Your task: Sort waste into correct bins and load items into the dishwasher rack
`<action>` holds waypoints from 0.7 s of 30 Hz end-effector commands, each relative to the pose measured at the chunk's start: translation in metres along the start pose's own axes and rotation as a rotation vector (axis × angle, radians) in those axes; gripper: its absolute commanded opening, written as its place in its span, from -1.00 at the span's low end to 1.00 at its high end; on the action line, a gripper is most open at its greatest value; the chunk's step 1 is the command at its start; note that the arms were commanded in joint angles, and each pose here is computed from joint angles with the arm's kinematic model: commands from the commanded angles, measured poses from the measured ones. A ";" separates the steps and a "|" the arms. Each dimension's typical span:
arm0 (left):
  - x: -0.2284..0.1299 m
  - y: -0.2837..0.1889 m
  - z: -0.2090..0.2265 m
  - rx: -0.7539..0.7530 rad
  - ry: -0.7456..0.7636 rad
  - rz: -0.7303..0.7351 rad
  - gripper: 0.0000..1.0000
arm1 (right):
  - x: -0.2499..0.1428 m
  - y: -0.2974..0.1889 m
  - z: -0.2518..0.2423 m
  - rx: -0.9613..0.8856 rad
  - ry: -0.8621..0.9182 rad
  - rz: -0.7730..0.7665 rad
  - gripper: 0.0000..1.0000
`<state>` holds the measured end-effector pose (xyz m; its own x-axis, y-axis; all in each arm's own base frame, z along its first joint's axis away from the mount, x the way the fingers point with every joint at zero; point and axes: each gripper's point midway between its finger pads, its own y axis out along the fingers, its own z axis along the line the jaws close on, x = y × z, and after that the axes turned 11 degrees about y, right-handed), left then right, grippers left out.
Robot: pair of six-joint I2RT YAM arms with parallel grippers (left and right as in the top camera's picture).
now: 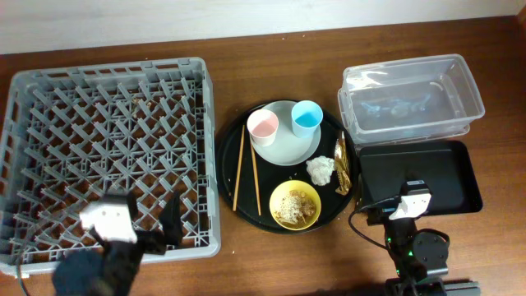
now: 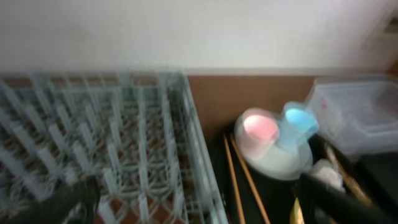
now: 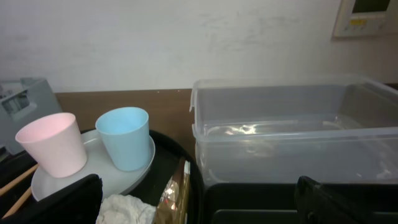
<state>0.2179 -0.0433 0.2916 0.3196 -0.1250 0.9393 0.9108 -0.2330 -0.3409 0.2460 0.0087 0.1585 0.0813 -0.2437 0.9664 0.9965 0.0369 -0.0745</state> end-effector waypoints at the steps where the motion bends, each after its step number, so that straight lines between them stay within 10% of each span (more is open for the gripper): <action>1: 0.032 0.021 -0.018 -0.176 0.021 0.203 0.98 | -0.003 0.000 -0.001 0.001 0.009 0.005 0.98; 10: 0.027 0.118 -0.048 -0.519 -0.218 0.577 0.98 | -0.003 0.000 -0.001 0.001 0.009 0.005 0.97; 17: -0.034 0.171 -0.081 -0.366 -0.080 0.805 -0.42 | -0.003 0.000 -0.001 0.001 0.009 0.005 0.97; 21: -0.060 0.192 -0.089 -0.120 0.022 0.868 -0.47 | -0.003 0.000 -0.001 0.001 0.009 0.005 0.97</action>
<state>0.3382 -0.1751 0.1892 0.8433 -0.3603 0.3989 0.2515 -0.3914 -0.8852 0.2460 0.0092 0.1584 0.0824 -0.2429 0.9665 0.9964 0.0400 -0.0749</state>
